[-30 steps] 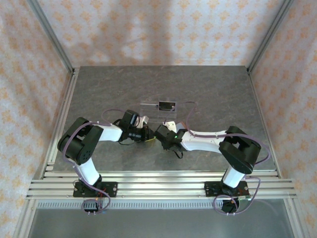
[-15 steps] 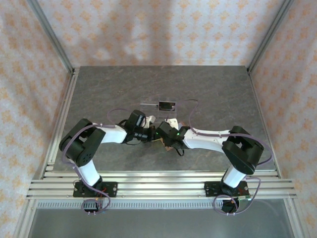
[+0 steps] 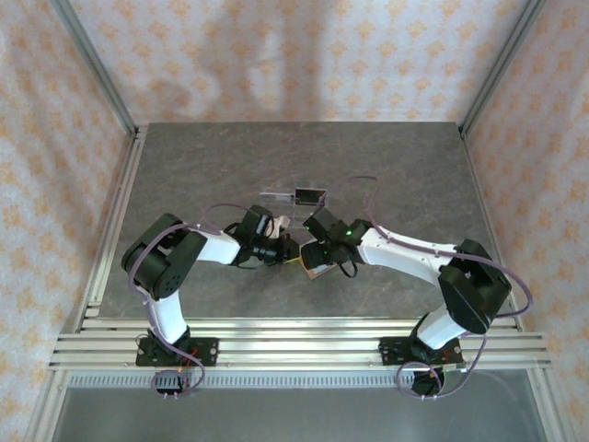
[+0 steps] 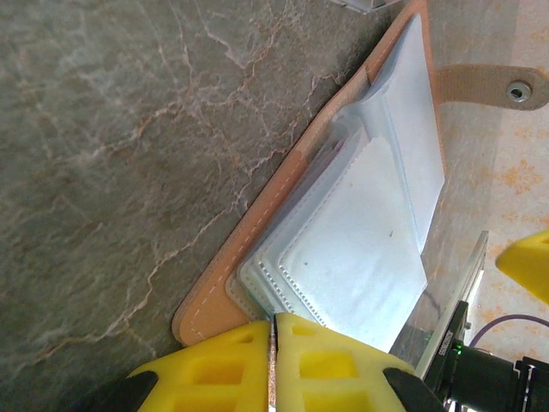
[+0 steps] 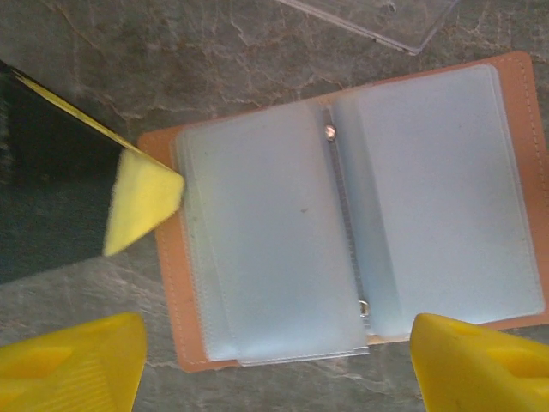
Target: Put the credit cards into the card holder
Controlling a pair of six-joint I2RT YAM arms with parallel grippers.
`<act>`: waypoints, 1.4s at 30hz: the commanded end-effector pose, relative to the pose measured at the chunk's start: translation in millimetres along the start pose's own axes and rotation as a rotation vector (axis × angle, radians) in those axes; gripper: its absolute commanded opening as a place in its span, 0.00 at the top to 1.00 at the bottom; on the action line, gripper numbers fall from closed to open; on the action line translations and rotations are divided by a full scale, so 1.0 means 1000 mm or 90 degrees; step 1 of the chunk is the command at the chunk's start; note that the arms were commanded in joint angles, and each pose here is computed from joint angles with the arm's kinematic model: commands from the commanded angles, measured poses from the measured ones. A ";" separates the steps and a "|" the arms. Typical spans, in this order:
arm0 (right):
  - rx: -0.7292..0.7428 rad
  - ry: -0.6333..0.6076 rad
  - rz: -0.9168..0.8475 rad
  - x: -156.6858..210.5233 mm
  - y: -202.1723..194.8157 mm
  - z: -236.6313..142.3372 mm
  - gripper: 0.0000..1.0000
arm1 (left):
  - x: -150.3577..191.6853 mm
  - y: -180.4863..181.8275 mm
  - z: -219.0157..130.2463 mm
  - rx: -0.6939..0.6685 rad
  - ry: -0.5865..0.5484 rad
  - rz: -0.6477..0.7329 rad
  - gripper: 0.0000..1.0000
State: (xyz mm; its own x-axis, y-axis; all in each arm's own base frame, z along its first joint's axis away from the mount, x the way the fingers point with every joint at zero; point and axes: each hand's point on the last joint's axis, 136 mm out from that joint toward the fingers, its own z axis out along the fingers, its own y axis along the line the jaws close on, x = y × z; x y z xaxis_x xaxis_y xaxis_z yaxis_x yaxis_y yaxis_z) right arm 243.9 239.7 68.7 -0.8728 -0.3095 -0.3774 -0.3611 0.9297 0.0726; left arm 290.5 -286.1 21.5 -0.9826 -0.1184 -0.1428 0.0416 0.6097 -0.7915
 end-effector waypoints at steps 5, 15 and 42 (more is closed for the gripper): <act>0.050 0.072 -0.126 0.010 -0.017 0.023 0.21 | 0.000 0.020 0.003 -0.040 -0.012 0.003 0.90; 0.038 0.094 -0.121 0.009 -0.013 0.035 0.23 | 0.003 0.024 0.002 -0.046 -0.004 0.003 0.90; -0.038 0.120 -0.078 0.012 -0.010 0.038 0.15 | 0.005 0.036 0.001 -0.060 -0.002 0.001 0.91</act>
State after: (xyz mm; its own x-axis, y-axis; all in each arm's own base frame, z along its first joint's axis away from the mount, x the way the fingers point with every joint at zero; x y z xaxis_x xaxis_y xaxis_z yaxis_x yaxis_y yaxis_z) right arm 252.8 237.4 34.0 -0.8679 -0.4414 -0.2279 -0.4724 0.8753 0.1035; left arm 290.5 -283.9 20.9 -0.9809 -0.1056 -0.1634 0.0663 0.6082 -0.7910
